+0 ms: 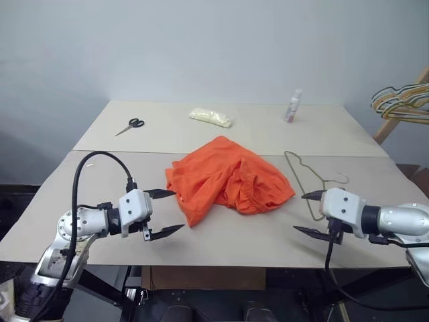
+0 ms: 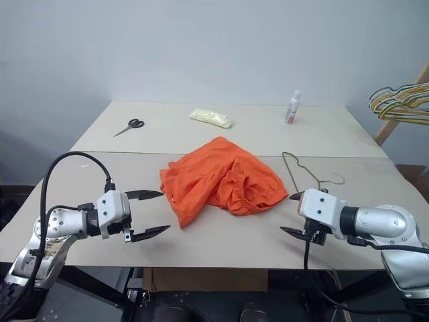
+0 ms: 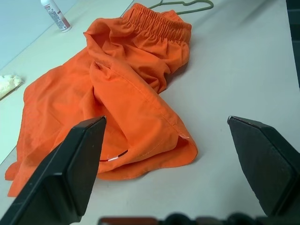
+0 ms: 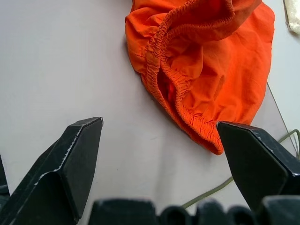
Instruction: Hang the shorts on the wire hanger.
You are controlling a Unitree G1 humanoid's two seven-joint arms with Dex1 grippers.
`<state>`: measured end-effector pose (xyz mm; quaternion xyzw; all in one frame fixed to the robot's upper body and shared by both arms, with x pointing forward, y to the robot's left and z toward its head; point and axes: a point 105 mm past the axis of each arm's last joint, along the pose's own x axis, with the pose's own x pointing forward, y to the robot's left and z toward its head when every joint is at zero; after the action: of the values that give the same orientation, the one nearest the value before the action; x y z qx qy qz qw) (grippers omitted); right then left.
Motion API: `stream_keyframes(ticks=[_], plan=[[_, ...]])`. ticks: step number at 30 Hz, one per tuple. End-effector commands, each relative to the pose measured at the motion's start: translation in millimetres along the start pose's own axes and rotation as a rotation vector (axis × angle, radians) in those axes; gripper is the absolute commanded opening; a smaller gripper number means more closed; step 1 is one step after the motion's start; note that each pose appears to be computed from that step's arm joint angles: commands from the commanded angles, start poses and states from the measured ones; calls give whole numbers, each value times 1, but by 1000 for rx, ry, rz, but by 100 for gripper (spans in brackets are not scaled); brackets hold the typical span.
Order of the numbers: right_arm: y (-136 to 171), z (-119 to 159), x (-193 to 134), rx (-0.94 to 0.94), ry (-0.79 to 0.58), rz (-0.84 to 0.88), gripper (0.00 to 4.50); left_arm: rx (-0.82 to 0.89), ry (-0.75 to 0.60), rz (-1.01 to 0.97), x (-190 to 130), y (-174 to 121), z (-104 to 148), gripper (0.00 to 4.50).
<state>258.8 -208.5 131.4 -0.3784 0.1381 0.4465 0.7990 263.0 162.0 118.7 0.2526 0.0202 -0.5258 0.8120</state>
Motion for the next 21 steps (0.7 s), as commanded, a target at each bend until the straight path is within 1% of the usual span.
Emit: stream_keyframes(ticks=[1,14,17,19,21], plan=[[-9,9,-3,-52,-7,-38,447,33,-24,42,-2,8,12,450],[-10,6,-1,-52,7,-50,447,17,-19,51,-1,4,12,450],[-12,5,1,-56,14,-56,447,5,16,107,-3,10,3,450],[-16,4,3,-49,17,-71,447,23,67,170,-2,19,-8,450],[-18,4,4,-47,24,-83,447,2,92,232,-3,27,-14,450]])
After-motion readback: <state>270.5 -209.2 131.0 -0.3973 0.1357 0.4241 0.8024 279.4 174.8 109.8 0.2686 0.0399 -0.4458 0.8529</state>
